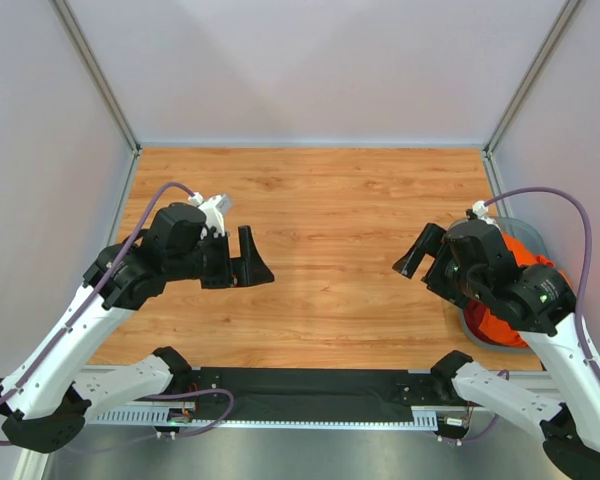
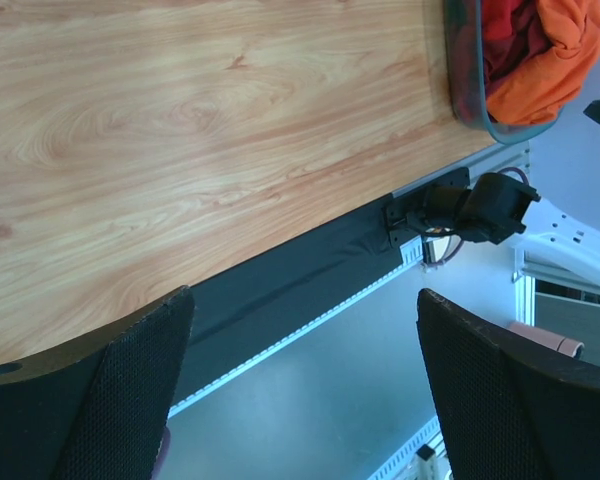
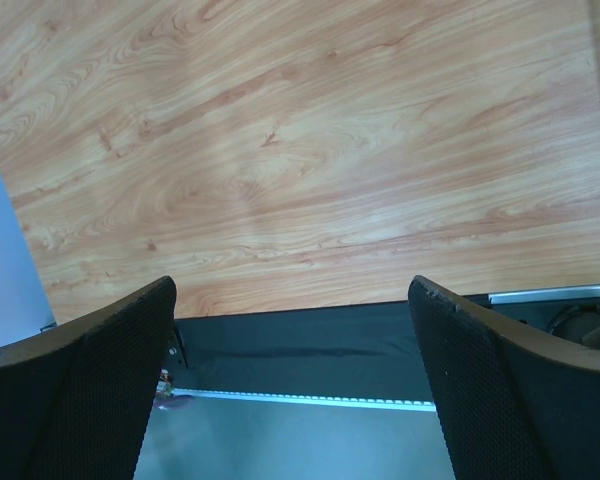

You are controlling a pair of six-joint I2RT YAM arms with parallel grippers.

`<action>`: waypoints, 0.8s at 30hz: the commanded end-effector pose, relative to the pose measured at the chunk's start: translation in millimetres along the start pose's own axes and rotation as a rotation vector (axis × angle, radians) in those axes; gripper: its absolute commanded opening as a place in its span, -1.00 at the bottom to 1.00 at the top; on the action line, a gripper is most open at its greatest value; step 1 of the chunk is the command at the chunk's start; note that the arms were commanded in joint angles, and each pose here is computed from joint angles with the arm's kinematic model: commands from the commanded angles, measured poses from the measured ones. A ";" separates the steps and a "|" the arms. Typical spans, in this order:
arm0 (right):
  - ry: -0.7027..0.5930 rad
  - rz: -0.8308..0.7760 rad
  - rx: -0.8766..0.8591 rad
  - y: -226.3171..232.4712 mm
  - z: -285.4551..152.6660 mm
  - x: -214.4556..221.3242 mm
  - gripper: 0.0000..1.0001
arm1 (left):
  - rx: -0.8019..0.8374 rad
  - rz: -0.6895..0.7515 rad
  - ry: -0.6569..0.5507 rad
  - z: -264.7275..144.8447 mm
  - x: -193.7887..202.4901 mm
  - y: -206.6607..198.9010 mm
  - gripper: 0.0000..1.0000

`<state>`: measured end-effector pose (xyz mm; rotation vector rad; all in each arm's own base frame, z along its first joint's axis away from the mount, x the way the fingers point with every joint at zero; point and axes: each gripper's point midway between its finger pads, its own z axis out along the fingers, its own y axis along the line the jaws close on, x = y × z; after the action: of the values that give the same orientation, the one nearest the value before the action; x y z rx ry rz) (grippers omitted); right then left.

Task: Fold and stack the t-shirts
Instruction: Grab the tshirt from the pile

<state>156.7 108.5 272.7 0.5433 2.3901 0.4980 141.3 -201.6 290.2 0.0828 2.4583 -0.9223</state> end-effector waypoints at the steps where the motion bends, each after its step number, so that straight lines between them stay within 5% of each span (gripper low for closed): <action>1: -0.060 0.054 0.047 -8.7 -12.7 -12.1 1.00 | -0.011 -0.002 -0.012 -4.2 1.0 4.1 0.96; 11: -0.527 0.156 0.501 -64.7 -37.8 -119.3 0.88 | 0.077 0.055 0.114 -3.3 24.7 -4.8 0.93; 18: -0.410 0.201 0.962 -168.2 -16.7 -123.8 0.69 | 0.059 0.097 0.185 -15.5 41.3 3.5 0.91; 24: -0.304 0.449 0.982 -218.5 16.3 -70.7 0.58 | 0.008 0.092 0.204 -28.6 48.8 12.8 0.91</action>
<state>190.8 -107.8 209.7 1.3723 2.0569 -0.6232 99.3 -189.5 268.5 0.2771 2.6159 -0.9345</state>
